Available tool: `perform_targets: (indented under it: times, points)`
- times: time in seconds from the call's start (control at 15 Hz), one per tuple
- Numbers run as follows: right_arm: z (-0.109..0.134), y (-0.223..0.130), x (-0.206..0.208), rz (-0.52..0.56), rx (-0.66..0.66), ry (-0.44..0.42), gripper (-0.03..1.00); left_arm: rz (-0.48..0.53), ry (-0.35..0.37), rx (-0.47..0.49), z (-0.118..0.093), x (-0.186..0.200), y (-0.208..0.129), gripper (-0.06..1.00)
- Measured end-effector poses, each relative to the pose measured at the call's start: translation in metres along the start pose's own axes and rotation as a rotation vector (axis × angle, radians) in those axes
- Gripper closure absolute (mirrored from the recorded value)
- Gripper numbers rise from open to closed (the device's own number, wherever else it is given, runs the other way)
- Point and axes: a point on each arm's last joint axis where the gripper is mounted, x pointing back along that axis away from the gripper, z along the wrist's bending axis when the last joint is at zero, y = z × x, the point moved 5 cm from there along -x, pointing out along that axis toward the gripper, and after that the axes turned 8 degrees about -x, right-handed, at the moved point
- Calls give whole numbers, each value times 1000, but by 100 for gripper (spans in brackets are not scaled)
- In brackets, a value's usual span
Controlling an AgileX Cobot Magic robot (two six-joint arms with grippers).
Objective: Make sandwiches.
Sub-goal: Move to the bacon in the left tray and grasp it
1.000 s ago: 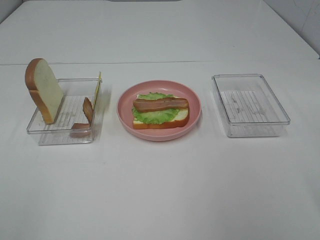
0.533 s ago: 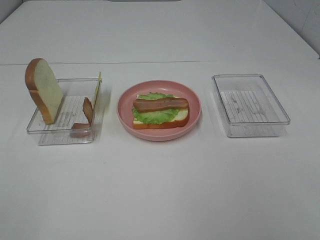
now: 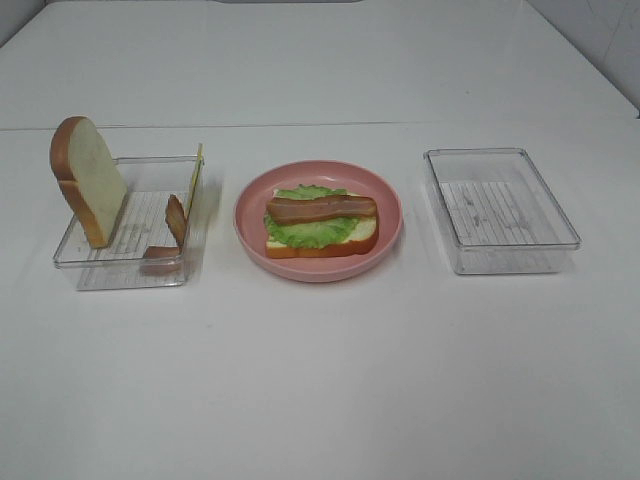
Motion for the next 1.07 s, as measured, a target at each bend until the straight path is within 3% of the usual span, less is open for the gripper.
perform_targets:
  times: [0.33,0.6,0.67,0.8,0.93,1.07]
  points:
    - [0,0,0,0,1,2,2,2,0,0,0,0,0,-3]
    - [0,0,0,0,1,2,2,269,-42,-6,4,-11,20,-3]
    - [0,0,0,0,1,2,2,354,-50,9,9,-24,46,-3]
    - [0,0,0,0,1,2,2,396,-56,53,15,-38,83,-3]
    - [0,0,0,0,1,2,2,494,-45,64,28,-86,131,-3]
    - [0,0,0,-1,1,2,2,630,-53,36,32,-148,146,-3]
